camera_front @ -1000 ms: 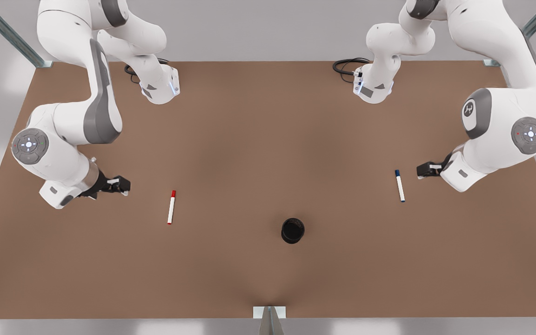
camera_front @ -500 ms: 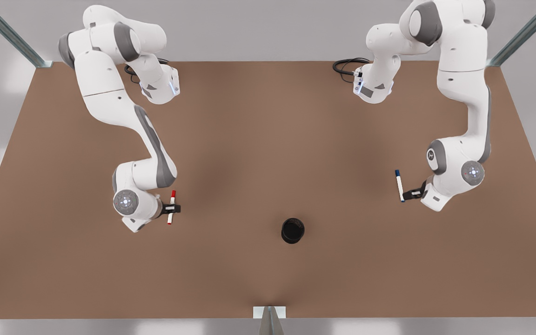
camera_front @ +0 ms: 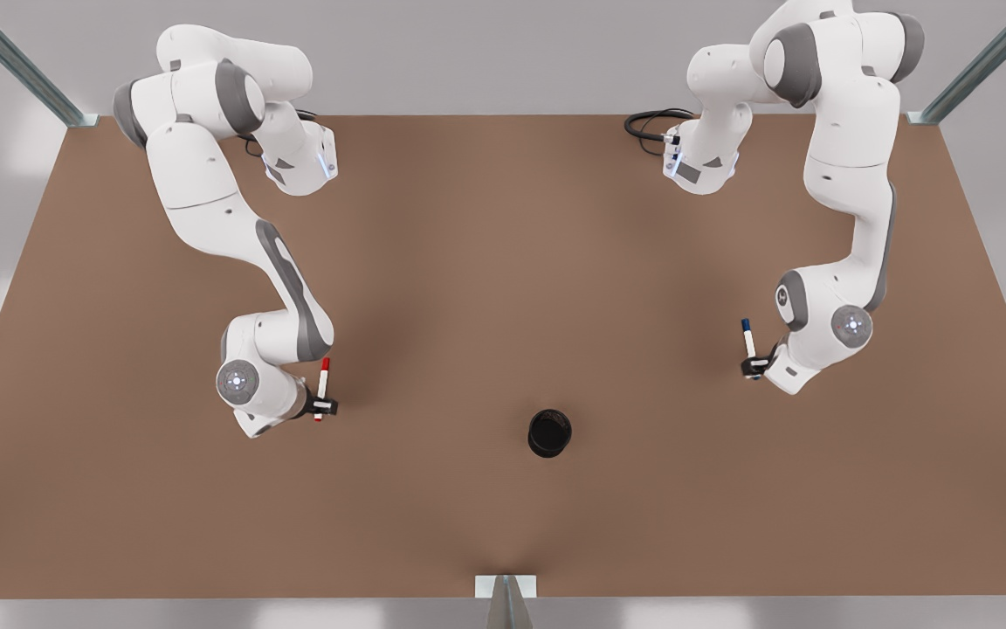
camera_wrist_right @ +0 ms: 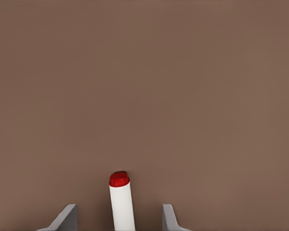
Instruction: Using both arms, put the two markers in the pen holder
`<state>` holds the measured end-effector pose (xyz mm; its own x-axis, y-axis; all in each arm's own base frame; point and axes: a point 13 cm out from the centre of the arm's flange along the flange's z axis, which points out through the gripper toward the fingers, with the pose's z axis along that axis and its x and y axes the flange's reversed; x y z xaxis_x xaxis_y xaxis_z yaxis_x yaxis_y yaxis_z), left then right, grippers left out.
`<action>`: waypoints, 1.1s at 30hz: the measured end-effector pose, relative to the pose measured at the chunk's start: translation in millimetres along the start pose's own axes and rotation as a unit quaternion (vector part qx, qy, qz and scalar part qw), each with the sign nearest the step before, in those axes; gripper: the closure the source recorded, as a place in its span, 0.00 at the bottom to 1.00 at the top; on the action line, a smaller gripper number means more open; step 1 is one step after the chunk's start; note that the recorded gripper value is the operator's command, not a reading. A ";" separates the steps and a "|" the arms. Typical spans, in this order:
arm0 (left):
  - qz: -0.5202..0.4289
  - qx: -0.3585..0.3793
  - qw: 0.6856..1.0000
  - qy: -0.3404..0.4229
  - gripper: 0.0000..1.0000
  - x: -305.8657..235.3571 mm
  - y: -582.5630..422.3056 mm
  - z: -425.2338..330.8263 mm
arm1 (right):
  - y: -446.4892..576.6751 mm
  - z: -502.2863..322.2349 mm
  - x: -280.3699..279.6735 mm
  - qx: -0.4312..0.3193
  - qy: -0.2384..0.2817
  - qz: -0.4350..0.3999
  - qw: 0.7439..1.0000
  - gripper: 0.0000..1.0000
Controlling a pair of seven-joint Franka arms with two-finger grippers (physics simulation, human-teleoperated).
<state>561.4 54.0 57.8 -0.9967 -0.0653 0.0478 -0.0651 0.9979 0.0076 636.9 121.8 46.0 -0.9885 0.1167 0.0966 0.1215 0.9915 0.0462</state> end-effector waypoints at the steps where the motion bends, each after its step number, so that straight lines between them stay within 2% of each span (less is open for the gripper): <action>1: 0.002 0.000 1.000 -0.001 0.34 -0.2 0.2 1.2 | -0.3 2.4 0.2 0.000 0.001 0.001 1.000 0.29; 3: 0.007 -0.001 1.000 -0.001 0.36 -0.4 0.6 4.6 | 0.0 5.8 0.8 0.000 0.001 0.004 1.000 0.37; 5: 0.011 -0.002 1.000 -0.002 0.43 -0.6 0.9 7.4 | 0.5 7.4 1.0 0.000 0.001 0.005 1.000 0.38; 12: 0.022 -0.003 1.000 -0.004 0.55 -1.7 0.1 10.6 | 2.5 9.3 2.7 0.003 0.001 0.004 1.000 0.46; 14: 0.025 -0.003 1.000 -0.003 0.56 -1.4 0.1 12.5 | 2.2 9.3 2.5 0.004 0.001 0.004 1.000 0.51; 20: 0.032 -0.004 0.999 -0.002 0.62 -1.1 -0.8 14.9 | 0.7 13.3 3.4 0.005 0.003 0.005 1.000 0.55; 24: 0.034 -0.004 0.999 0.000 0.62 0.4 -0.7 18.6 | 1.1 13.9 3.4 0.004 0.003 0.005 1.000 0.62; 33: 0.039 -0.004 0.999 0.003 0.62 2.3 -1.0 21.0 | 2.0 13.6 3.4 0.003 0.003 0.001 1.000 0.69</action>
<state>558.2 53.0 36.9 -0.9985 0.0119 0.0540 0.0125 0.9999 0.0116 632.5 125.0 32.9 -0.9876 0.1187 0.1030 0.1234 0.9915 0.0408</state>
